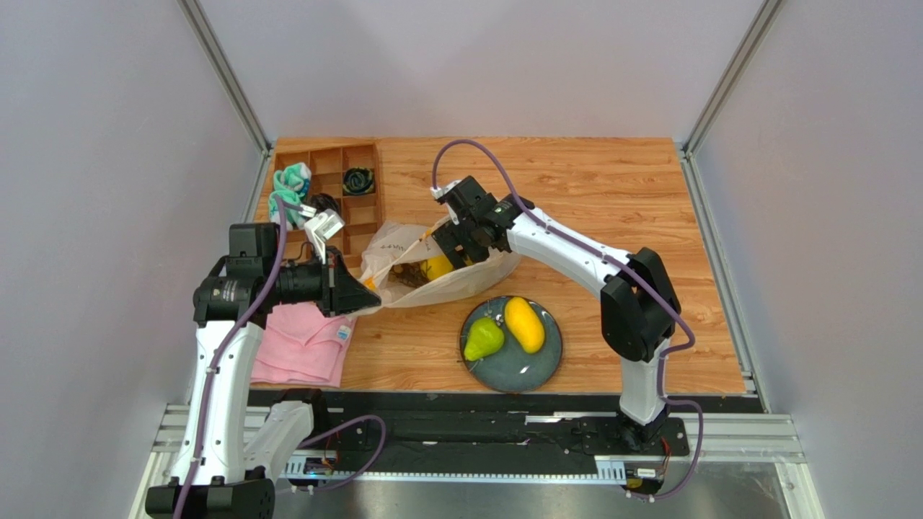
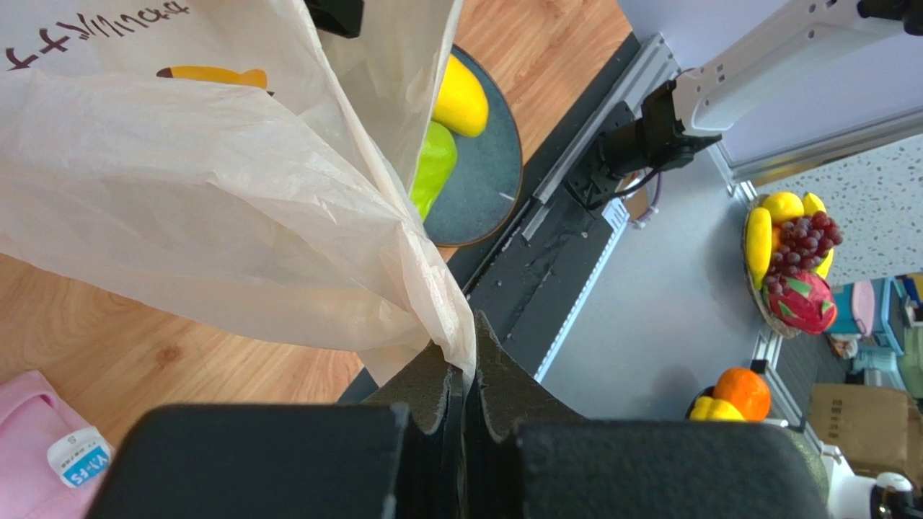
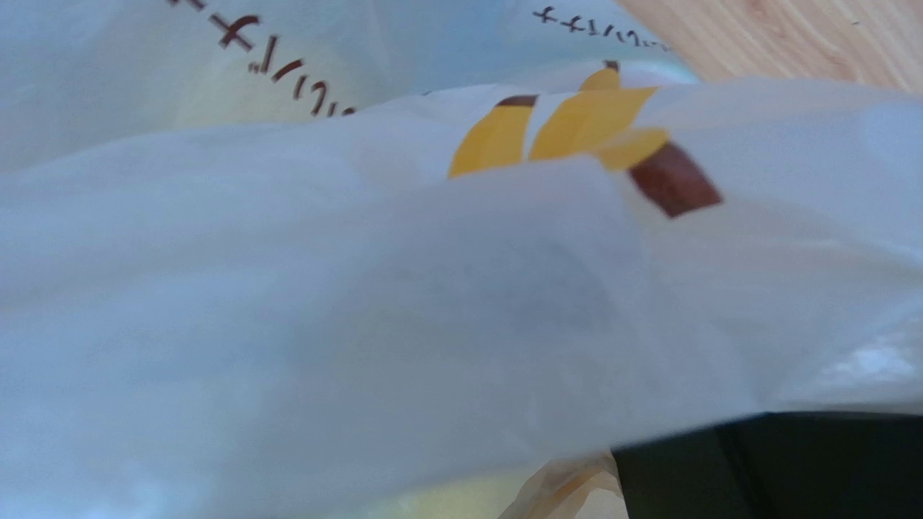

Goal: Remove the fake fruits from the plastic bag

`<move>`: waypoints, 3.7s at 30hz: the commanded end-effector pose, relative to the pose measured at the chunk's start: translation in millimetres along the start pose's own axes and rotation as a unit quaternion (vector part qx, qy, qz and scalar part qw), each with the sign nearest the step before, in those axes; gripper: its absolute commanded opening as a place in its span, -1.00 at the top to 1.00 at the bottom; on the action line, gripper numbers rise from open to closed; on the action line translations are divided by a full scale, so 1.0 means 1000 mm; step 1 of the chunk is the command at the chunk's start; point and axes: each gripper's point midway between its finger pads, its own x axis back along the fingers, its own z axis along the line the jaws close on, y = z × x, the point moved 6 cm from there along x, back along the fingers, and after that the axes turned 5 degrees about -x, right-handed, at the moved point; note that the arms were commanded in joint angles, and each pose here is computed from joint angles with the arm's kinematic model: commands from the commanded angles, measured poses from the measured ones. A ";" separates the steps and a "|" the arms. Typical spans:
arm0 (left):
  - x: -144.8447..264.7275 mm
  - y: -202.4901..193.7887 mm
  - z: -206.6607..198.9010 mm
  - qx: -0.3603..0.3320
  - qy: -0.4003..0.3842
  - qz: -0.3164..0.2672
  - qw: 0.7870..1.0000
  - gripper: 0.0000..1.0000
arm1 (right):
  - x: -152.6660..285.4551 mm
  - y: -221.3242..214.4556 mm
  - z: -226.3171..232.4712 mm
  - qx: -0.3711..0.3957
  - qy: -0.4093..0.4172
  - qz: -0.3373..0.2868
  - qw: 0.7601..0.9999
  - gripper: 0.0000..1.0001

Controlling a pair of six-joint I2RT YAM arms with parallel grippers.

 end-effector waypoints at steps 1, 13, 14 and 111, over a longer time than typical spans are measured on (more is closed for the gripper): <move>-0.003 0.016 0.001 -0.035 -0.016 -0.028 0.999 1.00 | -0.015 0.015 -0.023 -0.018 -0.098 -0.025 0.995 -1.00; -0.016 0.049 0.017 -0.026 -0.043 -0.046 0.998 1.00 | -0.046 -0.030 -0.043 -0.018 -0.145 0.063 0.987 -1.00; -0.017 0.051 0.020 -0.023 -0.043 -0.046 0.998 1.00 | -0.048 -0.032 -0.045 -0.019 -0.148 0.068 0.986 -1.00; -0.059 0.054 0.076 0.036 -0.003 0.005 0.999 1.00 | 0.078 0.036 -0.060 0.237 -0.052 -0.231 0.942 -0.97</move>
